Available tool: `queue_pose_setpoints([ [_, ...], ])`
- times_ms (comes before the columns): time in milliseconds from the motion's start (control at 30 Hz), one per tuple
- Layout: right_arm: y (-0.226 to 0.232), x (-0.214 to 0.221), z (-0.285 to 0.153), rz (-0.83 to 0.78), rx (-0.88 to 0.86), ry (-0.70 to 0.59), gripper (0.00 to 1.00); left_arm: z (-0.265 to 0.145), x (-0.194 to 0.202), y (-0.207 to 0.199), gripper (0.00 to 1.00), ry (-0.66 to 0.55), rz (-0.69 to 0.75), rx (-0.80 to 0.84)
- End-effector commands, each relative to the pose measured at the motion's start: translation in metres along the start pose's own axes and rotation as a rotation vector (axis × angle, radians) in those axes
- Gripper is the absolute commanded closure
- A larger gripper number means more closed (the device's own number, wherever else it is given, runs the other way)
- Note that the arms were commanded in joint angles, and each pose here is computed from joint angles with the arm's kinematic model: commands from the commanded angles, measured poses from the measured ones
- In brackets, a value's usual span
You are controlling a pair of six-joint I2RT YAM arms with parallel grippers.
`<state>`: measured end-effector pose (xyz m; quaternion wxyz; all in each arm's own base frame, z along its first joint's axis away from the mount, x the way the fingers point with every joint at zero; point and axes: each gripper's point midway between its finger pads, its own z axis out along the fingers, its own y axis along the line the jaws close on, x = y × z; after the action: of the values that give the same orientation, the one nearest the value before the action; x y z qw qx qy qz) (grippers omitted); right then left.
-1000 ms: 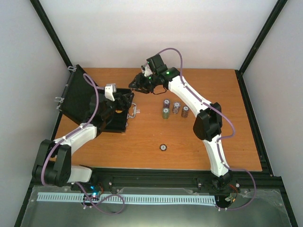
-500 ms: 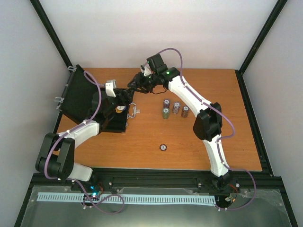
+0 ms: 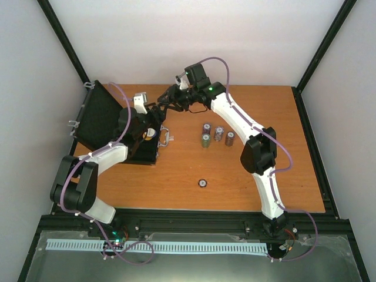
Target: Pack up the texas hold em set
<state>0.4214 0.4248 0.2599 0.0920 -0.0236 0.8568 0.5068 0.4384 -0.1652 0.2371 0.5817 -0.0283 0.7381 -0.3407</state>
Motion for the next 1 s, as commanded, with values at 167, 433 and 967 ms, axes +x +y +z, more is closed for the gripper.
queue_pose_setpoints([
  [167,0.003,0.014,0.004,0.009,-0.022,0.073,0.78,0.012,-0.051,-0.018,0.48,-0.129,0.01,0.026],
  [433,-0.004,0.021,0.004,0.013,-0.012,0.093,0.78,0.014,-0.053,-0.016,0.82,-0.13,0.008,0.013],
  [967,0.005,0.014,-0.004,-0.011,-0.03,0.066,0.37,0.006,-0.03,-0.038,0.99,0.045,0.104,0.105],
])
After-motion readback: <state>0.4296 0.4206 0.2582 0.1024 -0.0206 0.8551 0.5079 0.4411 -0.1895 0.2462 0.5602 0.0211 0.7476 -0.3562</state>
